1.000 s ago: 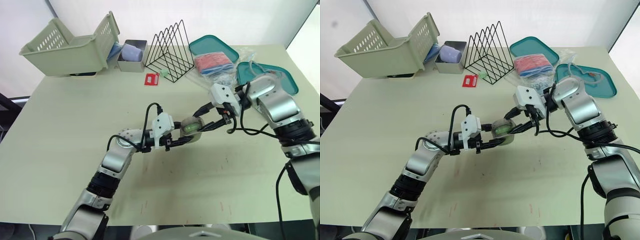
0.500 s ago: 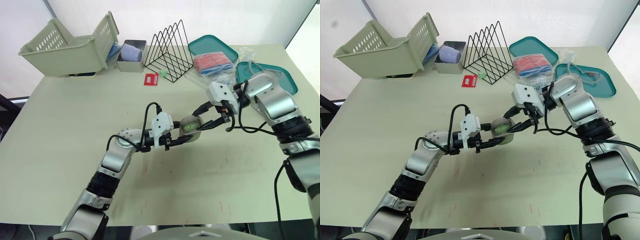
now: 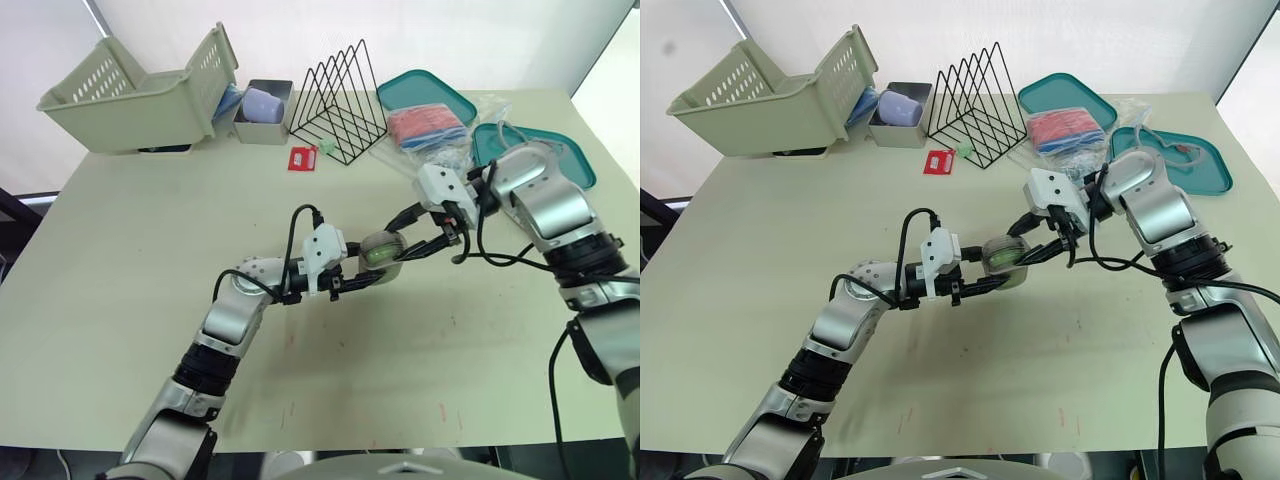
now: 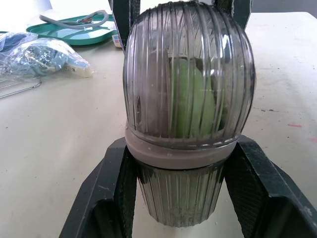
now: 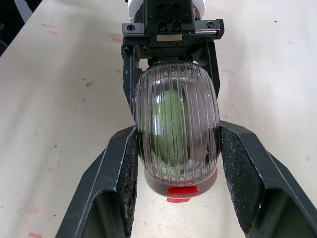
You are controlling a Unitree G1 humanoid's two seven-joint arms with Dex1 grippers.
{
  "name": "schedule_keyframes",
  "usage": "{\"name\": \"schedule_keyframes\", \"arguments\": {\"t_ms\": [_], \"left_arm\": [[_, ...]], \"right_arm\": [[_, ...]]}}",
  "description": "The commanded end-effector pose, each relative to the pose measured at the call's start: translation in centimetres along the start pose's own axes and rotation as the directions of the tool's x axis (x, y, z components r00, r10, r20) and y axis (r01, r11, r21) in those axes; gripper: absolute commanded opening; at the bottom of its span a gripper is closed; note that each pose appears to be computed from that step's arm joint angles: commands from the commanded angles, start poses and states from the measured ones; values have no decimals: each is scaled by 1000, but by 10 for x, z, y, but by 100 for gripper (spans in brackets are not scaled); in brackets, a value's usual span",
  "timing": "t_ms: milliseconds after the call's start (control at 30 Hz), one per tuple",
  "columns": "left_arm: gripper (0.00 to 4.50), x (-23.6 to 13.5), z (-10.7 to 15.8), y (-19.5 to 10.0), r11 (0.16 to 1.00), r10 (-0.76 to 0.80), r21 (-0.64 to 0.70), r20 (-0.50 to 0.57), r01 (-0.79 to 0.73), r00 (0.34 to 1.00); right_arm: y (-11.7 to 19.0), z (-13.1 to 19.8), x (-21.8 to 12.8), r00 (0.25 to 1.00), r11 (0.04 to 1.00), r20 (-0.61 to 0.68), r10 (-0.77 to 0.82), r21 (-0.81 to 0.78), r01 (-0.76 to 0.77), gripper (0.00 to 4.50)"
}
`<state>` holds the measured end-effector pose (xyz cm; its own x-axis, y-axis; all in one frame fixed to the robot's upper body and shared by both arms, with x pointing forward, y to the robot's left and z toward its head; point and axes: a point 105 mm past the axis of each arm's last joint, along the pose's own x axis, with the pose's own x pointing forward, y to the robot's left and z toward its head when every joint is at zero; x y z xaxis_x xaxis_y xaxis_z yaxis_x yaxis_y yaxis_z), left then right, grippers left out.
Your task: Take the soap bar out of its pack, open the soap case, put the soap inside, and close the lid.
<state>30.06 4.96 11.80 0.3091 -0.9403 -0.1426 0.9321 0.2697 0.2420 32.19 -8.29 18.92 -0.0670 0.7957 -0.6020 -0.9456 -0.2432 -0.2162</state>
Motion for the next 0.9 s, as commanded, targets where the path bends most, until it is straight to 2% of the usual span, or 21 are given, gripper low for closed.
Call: {"name": "schedule_keyframes", "arguments": {"t_ms": [33, 67, 100, 133, 200, 533, 900], "left_arm": [[200, 4, 18, -6, 998, -39, 60, 53, 36, 998], [200, 4, 18, -6, 998, -40, 60, 53, 37, 998], [200, 4, 18, -6, 997, -40, 60, 53, 37, 998], [200, 4, 18, -6, 997, -41, 60, 53, 37, 998], [200, 4, 18, -6, 997, -42, 60, 53, 39, 998], [200, 3, 17, -8, 998, -42, 58, 49, 39, 998], [200, 3, 17, -8, 997, -42, 59, 51, 39, 998]], "right_arm": [[4, -16, -2, 999, 996, -46, -2, 85, 6, 235], [2, -15, -2, 999, 997, -38, -16, 78, 19, 287], [2, -14, -1, 999, 997, -33, -25, 72, 27, 312], [1, -13, -1, 999, 997, -31, -31, 66, 33, 377], [0, -13, 0, 999, 998, -29, -38, 56, 40, 449], [2, -17, -4, 999, 998, -40, -32, 54, 34, 449], [-4, -27, -43, 994, 988, -37, -106, 112, 110, 449]]}}
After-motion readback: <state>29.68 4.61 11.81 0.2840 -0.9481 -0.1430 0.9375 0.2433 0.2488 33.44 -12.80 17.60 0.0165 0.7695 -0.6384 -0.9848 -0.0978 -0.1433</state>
